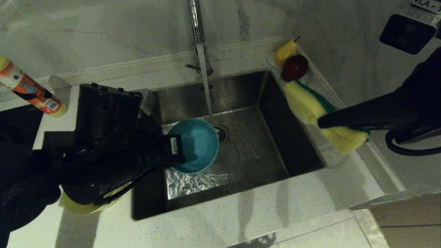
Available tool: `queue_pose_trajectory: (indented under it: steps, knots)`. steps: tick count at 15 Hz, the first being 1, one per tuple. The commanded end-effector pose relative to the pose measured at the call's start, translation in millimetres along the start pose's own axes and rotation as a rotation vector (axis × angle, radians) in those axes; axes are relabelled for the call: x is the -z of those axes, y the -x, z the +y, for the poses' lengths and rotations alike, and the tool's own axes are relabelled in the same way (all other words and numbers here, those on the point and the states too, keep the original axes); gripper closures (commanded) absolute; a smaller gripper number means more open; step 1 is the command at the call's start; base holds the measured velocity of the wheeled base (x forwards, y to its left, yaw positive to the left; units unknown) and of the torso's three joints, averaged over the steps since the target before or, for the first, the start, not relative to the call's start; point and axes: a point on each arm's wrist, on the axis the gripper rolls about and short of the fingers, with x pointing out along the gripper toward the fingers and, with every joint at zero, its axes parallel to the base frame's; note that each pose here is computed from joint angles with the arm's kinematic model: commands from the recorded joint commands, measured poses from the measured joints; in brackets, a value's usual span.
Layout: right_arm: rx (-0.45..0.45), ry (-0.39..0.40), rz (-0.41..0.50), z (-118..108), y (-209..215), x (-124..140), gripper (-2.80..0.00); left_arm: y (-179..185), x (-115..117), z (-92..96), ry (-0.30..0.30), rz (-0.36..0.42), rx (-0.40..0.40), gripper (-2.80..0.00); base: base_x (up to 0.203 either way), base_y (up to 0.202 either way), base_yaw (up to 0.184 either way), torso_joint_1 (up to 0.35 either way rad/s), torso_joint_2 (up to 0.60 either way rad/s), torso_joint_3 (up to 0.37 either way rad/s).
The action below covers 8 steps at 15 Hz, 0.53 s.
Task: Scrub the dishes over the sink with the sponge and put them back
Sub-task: Rinse the bowl
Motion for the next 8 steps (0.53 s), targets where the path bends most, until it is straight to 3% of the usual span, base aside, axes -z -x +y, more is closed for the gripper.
queue_pose_trajectory:
  steps: [1, 8]
  knots:
    - [0.01, -0.021, 0.008, -6, 2, 4, 0.0, -34, 6, -1.2, 0.014, 0.047, -0.052, 0.0, 0.0, 0.0, 0.0, 0.0, 0.0, 0.0]
    - [-0.006, -0.016, -0.003, -15, -4, 3, 0.0, -84, -3, 7.1, 0.131, 0.038, -0.131, 0.0, 0.0, 0.0, 0.0, 0.0, 0.0, 0.0]
